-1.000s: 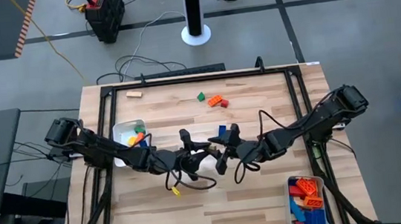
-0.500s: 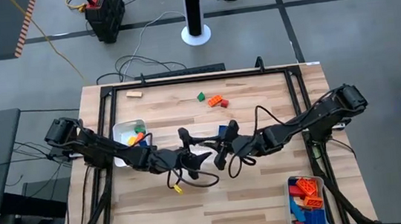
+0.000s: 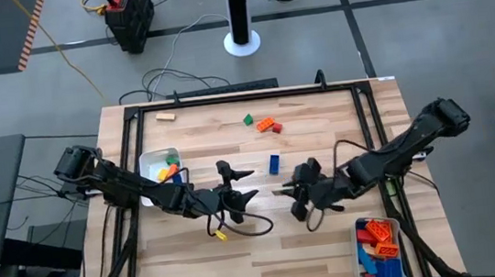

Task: Sort blocks by size
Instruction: Put the brown large block into the gray bin, then put the blue large game piece into the gray bin

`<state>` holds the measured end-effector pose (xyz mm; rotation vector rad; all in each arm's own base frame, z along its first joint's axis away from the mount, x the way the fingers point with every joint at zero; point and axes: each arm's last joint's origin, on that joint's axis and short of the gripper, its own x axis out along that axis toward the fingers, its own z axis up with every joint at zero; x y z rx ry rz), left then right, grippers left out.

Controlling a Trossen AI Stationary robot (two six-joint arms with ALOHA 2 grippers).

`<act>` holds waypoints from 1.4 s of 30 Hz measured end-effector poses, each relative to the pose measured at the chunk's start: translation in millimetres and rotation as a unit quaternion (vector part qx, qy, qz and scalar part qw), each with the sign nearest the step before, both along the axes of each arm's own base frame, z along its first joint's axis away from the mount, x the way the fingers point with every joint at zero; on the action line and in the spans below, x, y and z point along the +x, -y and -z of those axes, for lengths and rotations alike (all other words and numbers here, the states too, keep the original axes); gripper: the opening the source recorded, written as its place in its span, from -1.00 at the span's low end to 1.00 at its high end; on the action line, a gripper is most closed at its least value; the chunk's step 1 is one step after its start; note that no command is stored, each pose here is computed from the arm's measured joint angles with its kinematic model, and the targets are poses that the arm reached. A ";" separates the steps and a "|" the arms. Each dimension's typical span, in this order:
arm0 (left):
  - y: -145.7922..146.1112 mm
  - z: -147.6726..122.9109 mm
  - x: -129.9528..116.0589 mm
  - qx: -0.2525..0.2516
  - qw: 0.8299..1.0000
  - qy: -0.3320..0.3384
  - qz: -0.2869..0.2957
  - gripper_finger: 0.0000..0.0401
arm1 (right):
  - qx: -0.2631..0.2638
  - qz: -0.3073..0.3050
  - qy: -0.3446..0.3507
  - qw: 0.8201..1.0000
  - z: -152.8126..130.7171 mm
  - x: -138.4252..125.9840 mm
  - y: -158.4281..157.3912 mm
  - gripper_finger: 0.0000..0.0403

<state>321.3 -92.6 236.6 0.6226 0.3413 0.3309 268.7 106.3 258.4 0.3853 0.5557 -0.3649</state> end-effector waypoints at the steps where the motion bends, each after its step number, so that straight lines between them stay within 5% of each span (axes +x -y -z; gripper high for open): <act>1: 0.6 0.8 -0.6 0.000 1.000 -0.004 0.000 0.37 | 0.011 -0.007 -0.007 1.000 -1.3 -5.6 -3.7 -0.60; 8: 4.6 6.6 -5.7 -0.005 0.999 -0.036 0.003 0.37 | 0.176 -0.060 -0.124 0.975 -0.7 -48.2 -32.3 -0.60; 17: 0.6 7.4 -2.8 -0.027 0.998 -0.041 0.041 0.37 | 0.342 -0.043 -0.279 0.897 -17.1 -104.9 -79.6 -0.57; 23: -11.8 21.7 13.7 -0.132 0.987 -0.024 0.087 0.38 | 0.325 0.078 -0.356 0.873 -5.2 -137.8 -86.7 -0.26; 30: -17.3 36.0 20.6 -0.132 0.988 -0.037 0.072 0.38 | 0.351 0.115 -0.360 0.857 -3.8 -146.2 -95.2 0.09; 35: -17.7 35.4 20.4 -0.132 0.988 -0.035 0.068 0.38 | 0.342 0.128 -0.352 0.862 -10.6 -143.1 -87.9 0.11; 42: -20.3 40.0 18.7 -0.157 0.985 -0.050 0.049 0.38 | 0.208 0.139 -0.269 0.930 -8.8 -105.0 -49.5 0.05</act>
